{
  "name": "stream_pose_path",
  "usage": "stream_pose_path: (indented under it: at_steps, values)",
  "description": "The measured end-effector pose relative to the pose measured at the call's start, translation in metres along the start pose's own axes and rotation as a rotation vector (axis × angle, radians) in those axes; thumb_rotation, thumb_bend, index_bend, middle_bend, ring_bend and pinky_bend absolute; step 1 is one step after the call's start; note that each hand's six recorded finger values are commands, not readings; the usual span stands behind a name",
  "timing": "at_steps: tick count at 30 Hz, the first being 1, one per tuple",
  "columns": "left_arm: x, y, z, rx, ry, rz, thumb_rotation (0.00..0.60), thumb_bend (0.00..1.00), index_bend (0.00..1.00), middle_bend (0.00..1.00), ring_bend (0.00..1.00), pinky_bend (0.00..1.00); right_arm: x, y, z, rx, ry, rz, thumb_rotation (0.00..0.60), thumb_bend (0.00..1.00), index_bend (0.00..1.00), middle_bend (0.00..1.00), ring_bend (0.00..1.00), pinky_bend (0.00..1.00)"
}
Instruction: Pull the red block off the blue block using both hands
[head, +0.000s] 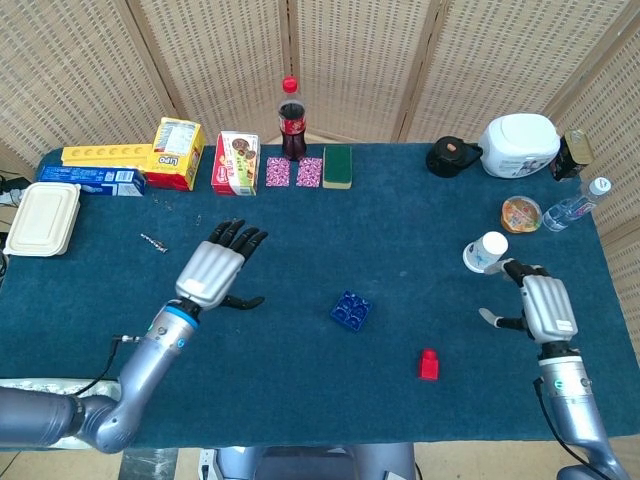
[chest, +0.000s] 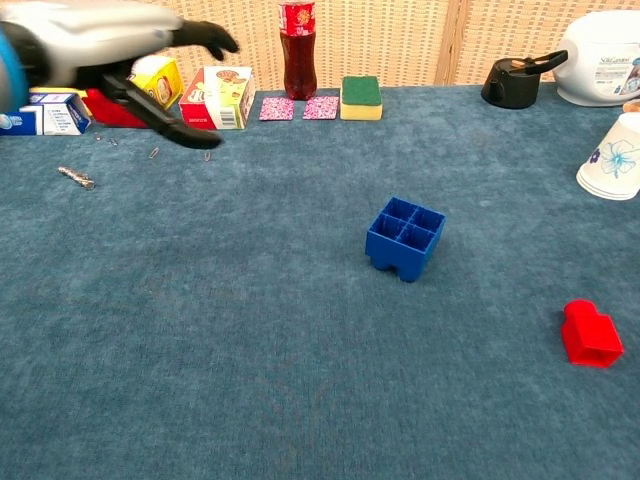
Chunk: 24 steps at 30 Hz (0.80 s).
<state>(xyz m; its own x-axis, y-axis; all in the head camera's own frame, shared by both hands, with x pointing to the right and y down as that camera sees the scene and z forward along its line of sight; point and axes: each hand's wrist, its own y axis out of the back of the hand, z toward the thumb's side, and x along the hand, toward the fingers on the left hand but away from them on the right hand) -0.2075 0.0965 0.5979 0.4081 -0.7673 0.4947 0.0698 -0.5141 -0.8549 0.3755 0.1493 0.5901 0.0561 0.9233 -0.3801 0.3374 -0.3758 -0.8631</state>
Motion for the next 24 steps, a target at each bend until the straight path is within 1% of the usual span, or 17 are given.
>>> stream_pose_path:
  at_steps: [3,7,12,16,19,24]
  values:
    - [-0.03,0.001,-0.02,-0.005,0.042,0.032,0.34,0.21,0.1,0.14,0.01,0.1,0.009,0.002,-0.008,0.026,-0.023,-0.016,0.599,0.2,0.37,0.38,0.42,0.31]
    - [-0.074,-0.005,-0.045,-0.024,0.101,0.047,0.34,0.2,0.1,0.14,0.01,0.1,0.027,-0.002,-0.02,0.057,-0.061,0.006,0.599,0.2,0.37,0.38,0.42,0.31]
    - [-0.122,-0.01,-0.07,-0.045,0.174,0.084,0.343,0.2,0.1,0.14,0.01,0.1,0.053,-0.002,-0.033,0.083,-0.104,0.001,0.6,0.2,0.37,0.38,0.42,0.31]
    - [-0.162,-0.017,-0.095,-0.08,0.273,0.114,0.35,0.21,0.1,0.14,0.01,0.1,0.07,-0.001,-0.038,0.097,-0.122,-0.011,0.599,0.2,0.38,0.38,0.42,0.31]
    - [-0.189,-0.027,-0.107,-0.097,0.325,0.108,0.345,0.2,0.1,0.14,0.01,0.1,0.079,0.002,-0.039,0.105,-0.128,-0.031,0.599,0.2,0.38,0.38,0.42,0.31]
    - [-0.22,-0.038,-0.119,-0.129,0.394,0.122,0.345,0.2,0.1,0.14,0.01,0.1,0.093,0.005,-0.04,0.106,-0.147,-0.052,0.6,0.2,0.39,0.38,0.42,0.31]
